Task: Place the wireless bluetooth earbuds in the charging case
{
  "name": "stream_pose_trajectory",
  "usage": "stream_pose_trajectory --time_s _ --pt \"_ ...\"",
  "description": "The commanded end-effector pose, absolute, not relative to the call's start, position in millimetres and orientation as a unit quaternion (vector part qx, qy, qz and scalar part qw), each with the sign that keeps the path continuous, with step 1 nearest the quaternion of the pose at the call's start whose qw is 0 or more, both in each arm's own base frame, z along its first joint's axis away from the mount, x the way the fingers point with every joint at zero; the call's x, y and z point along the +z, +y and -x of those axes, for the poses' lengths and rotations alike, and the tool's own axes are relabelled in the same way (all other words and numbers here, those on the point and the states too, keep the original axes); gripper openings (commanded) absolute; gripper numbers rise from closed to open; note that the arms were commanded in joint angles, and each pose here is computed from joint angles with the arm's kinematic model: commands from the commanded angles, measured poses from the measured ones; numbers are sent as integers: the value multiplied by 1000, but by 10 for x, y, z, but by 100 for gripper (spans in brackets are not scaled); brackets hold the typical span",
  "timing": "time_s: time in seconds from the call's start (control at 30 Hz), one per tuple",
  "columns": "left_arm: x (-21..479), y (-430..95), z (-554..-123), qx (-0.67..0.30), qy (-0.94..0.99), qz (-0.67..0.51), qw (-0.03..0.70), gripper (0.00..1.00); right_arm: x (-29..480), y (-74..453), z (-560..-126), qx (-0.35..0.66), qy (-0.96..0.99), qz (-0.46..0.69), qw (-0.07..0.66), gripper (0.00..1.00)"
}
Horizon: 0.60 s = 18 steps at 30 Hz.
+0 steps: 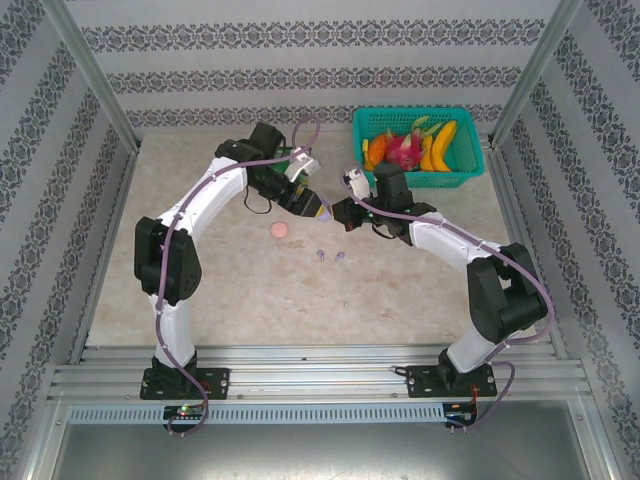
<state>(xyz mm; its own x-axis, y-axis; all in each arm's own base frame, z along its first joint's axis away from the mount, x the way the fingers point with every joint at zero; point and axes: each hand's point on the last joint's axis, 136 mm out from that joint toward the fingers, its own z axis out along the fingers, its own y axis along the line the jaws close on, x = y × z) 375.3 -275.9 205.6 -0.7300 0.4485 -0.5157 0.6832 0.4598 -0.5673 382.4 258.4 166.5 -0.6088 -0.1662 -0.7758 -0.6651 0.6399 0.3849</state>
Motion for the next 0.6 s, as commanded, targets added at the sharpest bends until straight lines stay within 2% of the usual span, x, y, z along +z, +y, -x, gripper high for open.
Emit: stream_pose_trajectory --time_s 0.0,0.2,0.37,0.57 --pt "2105 -2768 -3711 -424 828 -341 134 64 1913 2679 -3763 357 806 275 384 0" --pt "2055 -2784 -3690 -432 826 -342 117 61 1944 2720 -3731 357 803 283 384 0" --pt "2027 -2800 -3664 -441 822 -346 103 52 1955 2722 -3702 351 803 293 382 0" --pt "2010 -2799 -3613 -449 817 -350 92 47 1928 2698 -3692 337 807 305 378 0"
